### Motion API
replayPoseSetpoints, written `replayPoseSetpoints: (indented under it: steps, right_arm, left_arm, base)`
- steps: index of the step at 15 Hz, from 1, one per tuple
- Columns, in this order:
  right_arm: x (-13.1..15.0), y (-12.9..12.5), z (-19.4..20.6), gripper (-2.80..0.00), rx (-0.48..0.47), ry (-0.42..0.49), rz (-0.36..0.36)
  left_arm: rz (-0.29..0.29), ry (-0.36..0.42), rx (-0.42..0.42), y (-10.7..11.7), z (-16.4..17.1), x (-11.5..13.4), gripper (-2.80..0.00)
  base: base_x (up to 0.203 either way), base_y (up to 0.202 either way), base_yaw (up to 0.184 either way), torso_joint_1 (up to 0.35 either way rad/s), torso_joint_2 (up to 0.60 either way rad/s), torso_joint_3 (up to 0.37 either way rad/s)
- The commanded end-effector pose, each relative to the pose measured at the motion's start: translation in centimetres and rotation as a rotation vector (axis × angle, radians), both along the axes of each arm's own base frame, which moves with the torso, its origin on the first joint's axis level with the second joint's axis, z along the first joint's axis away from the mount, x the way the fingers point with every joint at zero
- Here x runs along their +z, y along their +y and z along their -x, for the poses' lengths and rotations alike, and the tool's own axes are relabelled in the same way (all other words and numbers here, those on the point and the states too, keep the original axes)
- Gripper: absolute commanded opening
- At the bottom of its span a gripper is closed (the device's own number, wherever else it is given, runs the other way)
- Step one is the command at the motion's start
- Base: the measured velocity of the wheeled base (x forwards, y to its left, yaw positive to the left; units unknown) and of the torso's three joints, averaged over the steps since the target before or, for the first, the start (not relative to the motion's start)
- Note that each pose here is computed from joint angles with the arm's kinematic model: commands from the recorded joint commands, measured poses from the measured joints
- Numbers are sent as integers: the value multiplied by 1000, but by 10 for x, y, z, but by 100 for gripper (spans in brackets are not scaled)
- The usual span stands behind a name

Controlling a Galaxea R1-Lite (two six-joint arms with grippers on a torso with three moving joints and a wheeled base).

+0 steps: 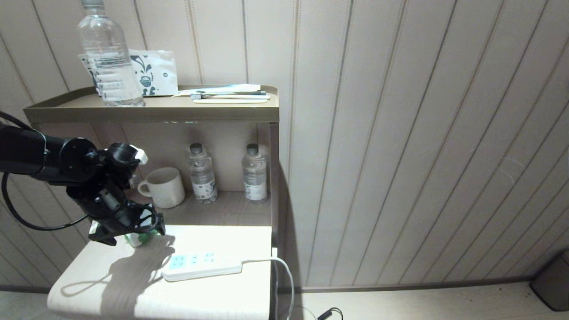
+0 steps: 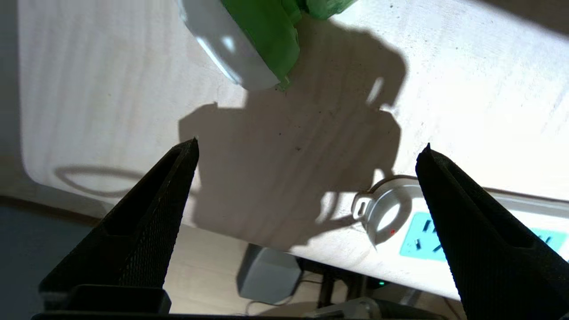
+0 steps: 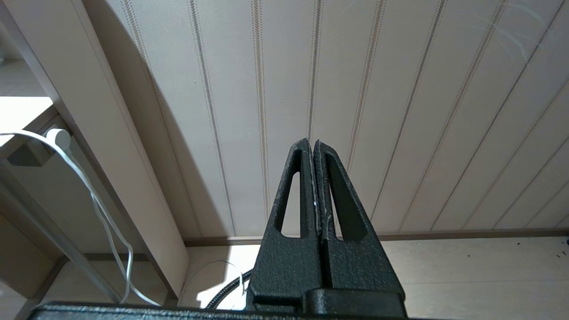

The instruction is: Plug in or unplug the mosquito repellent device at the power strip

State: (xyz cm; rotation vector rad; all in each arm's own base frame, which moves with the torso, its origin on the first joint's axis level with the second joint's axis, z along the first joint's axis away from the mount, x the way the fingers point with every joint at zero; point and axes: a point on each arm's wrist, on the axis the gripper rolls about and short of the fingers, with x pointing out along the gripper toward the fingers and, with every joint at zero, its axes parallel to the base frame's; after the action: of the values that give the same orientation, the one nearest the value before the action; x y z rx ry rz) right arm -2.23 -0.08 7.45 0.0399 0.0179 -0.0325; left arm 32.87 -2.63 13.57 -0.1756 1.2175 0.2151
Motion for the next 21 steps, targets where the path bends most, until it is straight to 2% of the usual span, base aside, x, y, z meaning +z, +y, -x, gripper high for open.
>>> replayPoseSetpoints:
  steps: [1,4,7,11,17,21]
  right_arm:
    - [0,0,0,-280,0,1,-1]
    - [0,0,0,-280,0,1,0]
    - [0,0,0,-280,0,1,-1]
    - [0,0,0,-280,0,0,-1]
    - [0,0,0,-280,0,1,-1]
    - [0,0,0,-280,0,1,-1]
  left_arm:
    - [-31,-32,-76,0,2,11,0]
    - [-81,-52,-180,1,0,20,0]
    - [-147,-35,-297,0,-10,13,0]
    - [-210,-4,-315,-1,-33,-2,0]
    - [-226,-11,-359,-7,-40,-4,0]
    - [-245,20,-440,-16,-47,-17,0]
  base:
    - [0,0,0,0,0,0]
    - [0,0,0,0,0,0]
    - [0,0,0,0,0,0]
    - [0,0,0,0,0,0]
    - [0,0,0,0,0,0]
    - [0,0,0,0,0,0]
